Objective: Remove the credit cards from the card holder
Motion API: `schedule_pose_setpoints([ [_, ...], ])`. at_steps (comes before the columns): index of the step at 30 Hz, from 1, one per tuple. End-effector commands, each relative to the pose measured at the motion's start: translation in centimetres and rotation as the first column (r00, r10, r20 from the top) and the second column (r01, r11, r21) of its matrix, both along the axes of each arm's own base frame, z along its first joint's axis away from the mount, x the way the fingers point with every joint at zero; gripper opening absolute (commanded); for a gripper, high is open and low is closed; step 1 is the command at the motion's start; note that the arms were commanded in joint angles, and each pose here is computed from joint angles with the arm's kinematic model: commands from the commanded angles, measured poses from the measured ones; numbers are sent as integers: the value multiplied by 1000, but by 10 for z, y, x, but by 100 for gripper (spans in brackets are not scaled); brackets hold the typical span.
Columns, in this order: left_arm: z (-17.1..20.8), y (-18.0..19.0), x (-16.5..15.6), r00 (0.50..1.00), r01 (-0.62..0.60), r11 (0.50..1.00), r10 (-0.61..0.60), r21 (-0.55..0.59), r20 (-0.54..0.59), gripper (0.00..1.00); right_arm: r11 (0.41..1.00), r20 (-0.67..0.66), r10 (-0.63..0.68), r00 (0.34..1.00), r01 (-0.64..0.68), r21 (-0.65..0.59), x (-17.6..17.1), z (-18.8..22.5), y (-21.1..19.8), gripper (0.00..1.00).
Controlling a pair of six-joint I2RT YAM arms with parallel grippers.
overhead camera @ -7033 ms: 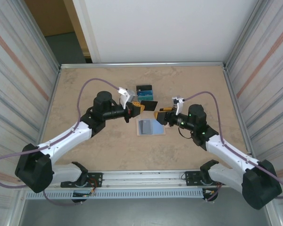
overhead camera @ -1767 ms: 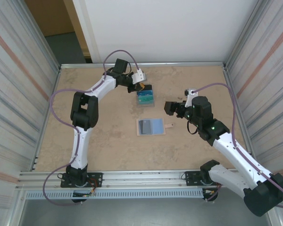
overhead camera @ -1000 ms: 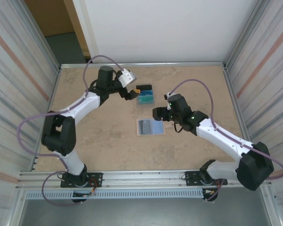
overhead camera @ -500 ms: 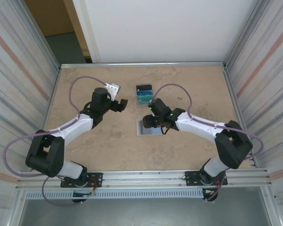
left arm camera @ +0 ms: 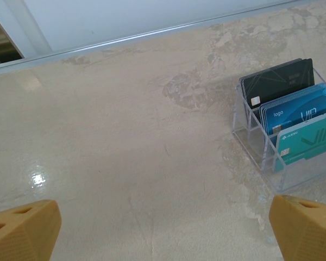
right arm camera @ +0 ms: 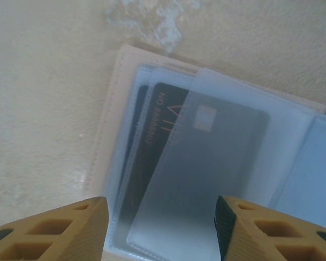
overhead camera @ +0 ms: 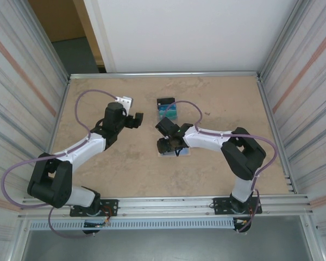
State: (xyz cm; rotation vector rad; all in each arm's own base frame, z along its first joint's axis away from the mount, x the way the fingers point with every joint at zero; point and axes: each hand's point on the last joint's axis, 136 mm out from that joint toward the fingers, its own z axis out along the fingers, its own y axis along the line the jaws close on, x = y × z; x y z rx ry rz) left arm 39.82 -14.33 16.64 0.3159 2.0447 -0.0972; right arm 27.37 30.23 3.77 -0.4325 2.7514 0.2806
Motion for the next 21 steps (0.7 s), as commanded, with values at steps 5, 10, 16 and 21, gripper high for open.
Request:
schedule_pose_setpoints([
  [5,5,-1,4,1000,-20,1000,20,-7,3,99,998,-50,-15,999,11,-67,-5,-21,-8,51],
  [10,6,1,2,1000,-22,1000,22,-5,2,99,996,-63,-38,997,32,-79,-8,-25,-15,43],
  [16,14,0,0,1000,-12,1000,12,-13,18,99,997,-71,-70,995,71,8,-5,-14,-19,34],
  [21,20,-3,-4,1000,6,999,-5,-31,25,99,994,-30,-95,995,96,43,4,1,-23,27],
])
